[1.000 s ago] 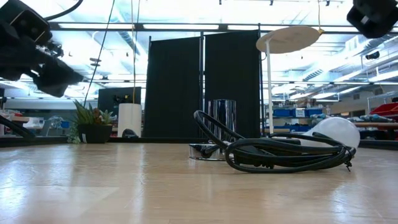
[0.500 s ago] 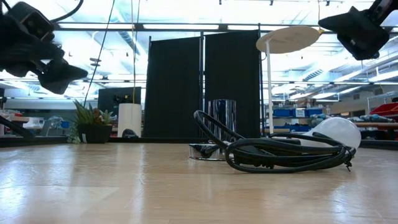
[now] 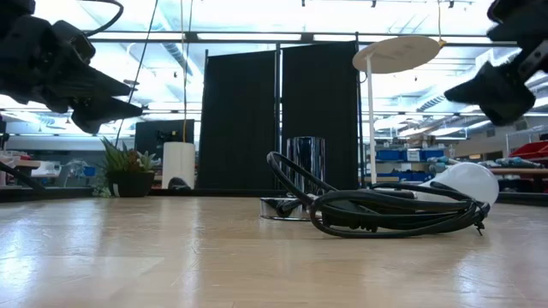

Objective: Screw lightbulb
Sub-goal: Return to Home Position

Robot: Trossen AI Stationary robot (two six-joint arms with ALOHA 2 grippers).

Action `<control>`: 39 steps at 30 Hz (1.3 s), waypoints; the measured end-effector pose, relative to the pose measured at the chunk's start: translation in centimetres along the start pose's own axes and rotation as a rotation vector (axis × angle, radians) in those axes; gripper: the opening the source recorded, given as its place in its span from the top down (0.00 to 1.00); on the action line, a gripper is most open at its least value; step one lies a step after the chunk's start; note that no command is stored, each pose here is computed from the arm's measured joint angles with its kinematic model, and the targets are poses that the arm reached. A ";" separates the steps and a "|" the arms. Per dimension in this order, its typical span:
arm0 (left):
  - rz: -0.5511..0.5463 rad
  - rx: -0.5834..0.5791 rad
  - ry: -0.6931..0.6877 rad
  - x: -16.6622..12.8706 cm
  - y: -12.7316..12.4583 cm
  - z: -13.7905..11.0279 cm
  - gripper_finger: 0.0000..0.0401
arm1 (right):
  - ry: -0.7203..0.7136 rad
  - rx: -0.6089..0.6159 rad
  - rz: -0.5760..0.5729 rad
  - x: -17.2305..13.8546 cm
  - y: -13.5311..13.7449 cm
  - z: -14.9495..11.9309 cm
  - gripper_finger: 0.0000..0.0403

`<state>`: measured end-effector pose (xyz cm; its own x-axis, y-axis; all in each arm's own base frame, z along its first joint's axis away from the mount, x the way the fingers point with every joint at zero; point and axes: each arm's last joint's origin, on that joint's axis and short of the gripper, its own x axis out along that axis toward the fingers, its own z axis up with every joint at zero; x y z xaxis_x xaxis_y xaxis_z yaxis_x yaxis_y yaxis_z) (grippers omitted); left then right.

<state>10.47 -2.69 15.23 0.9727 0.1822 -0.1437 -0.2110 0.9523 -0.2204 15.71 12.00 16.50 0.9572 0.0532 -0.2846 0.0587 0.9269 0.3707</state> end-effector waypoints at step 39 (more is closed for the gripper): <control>0.004 -0.030 -0.045 0.1 0.0 0.5 0.28 | 0.038 -0.039 -0.026 -2.2 -4.3 -3.0 0.14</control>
<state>10.59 -2.51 15.70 0.9750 0.1978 -0.1011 -0.2173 0.9437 -0.2493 12.46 9.04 12.85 0.9439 0.0422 -0.3274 0.0718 0.9418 0.3285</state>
